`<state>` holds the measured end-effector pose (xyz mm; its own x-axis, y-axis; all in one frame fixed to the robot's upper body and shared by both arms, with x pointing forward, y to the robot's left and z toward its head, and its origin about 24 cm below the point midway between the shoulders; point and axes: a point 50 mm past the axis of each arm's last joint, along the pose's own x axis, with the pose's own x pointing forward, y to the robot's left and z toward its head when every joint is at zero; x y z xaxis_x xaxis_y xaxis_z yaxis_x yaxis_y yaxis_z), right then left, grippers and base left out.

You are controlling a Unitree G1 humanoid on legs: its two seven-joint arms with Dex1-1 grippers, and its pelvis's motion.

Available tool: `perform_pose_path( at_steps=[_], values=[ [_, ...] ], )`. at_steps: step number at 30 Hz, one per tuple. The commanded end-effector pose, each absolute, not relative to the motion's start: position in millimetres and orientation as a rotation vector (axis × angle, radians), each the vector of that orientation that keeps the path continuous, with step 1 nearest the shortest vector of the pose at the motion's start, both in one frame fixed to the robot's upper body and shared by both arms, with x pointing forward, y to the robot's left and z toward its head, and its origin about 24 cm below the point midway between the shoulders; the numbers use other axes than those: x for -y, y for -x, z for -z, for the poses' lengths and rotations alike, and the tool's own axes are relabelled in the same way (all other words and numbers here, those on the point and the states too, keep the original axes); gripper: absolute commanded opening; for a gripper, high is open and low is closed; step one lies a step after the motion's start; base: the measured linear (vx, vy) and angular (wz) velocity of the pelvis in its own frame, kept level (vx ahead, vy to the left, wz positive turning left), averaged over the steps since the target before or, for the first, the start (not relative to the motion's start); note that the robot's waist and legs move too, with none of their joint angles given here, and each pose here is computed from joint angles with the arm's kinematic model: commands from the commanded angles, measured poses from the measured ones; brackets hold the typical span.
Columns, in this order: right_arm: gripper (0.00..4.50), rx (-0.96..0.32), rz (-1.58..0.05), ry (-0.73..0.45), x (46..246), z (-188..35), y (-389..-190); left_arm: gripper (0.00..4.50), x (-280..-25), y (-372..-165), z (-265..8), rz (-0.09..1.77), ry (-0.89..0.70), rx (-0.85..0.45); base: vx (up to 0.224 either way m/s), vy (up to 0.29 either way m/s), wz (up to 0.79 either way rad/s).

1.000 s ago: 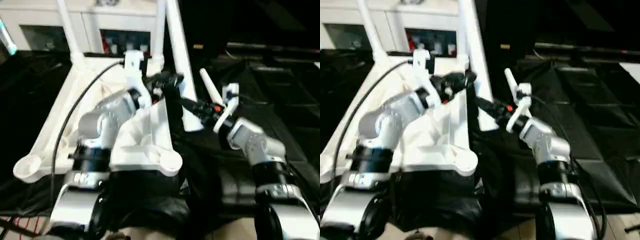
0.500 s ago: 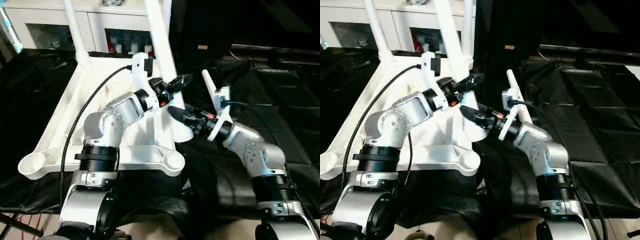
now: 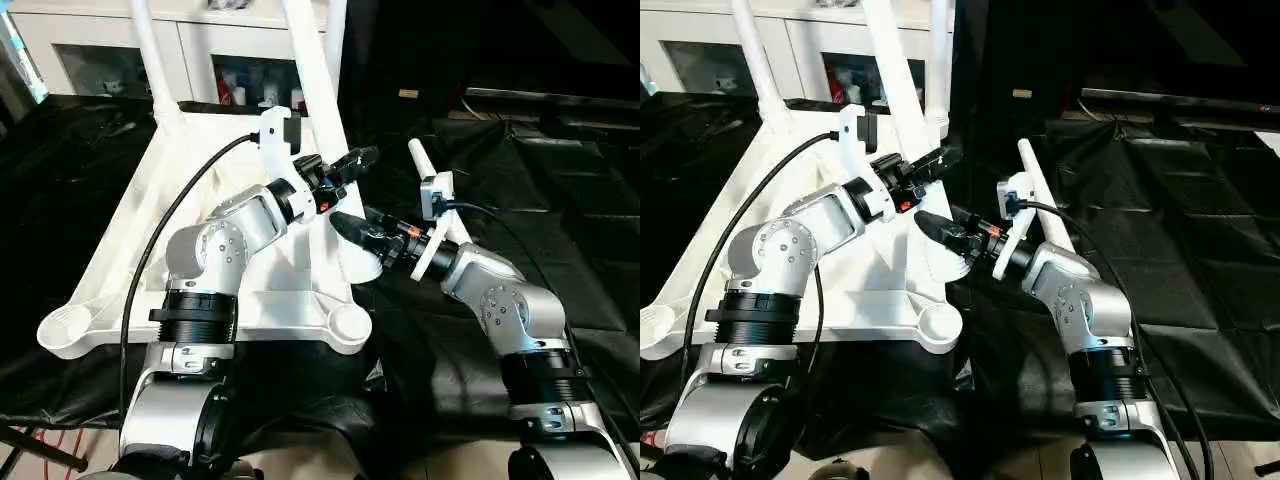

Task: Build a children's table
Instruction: Pick table leg

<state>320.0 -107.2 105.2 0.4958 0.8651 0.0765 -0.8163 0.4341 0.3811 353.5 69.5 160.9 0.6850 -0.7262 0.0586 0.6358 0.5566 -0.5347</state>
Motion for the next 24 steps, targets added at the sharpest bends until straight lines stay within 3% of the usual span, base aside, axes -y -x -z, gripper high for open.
perform_pose_path(
  at_steps=[1, 3, 5, 9, 10, 14, 24],
  values=[
    [1.91, -0.151, -1.048, -0.344, 103.9, -105.4, -319.6, 1.97, -70.1, -355.1, -166.4, 0.778, 0.537, -0.152, 0.0, 0.0, 0.0],
    [1.91, -0.154, -1.051, -0.33, 103.7, -105.3, -319.4, 1.96, -70.6, -355.5, -167.1, 0.776, 0.53, -0.144, 0.0, 0.0, 0.0],
    [2.47, -0.162, -1.054, -0.309, 103.5, -105.0, -319.3, 1.95, -70.7, -354.9, -168.0, 0.79, 0.52, -0.138, 0.0, 0.0, 0.0],
    [2.92, -0.224, -1.113, -0.34, 104.0, -106.0, -316.1, 1.95, -69.5, -348.0, -172.6, 0.911, 0.466, -0.103, 0.0, 0.0, 0.0],
    [3.02, -0.252, -1.151, -0.352, 108.6, -110.4, -316.2, 1.94, -67.8, -337.5, -175.9, 1.071, 0.393, -0.077, 0.0, 0.0, 0.0],
    [3.3, -0.265, -1.221, -0.334, 118.9, -122.3, -317.3, 1.93, -66.8, -323.9, -177.0, 1.262, 0.3, -0.075, 0.0, 0.0, 0.0],
    [3.34, -0.331, -1.359, -0.292, 120.0, -130.8, -311.7, 1.93, -67.3, -316.7, -179.8, 1.408, 0.263, -0.075, 0.0, 0.0, 0.0]
  ],
)
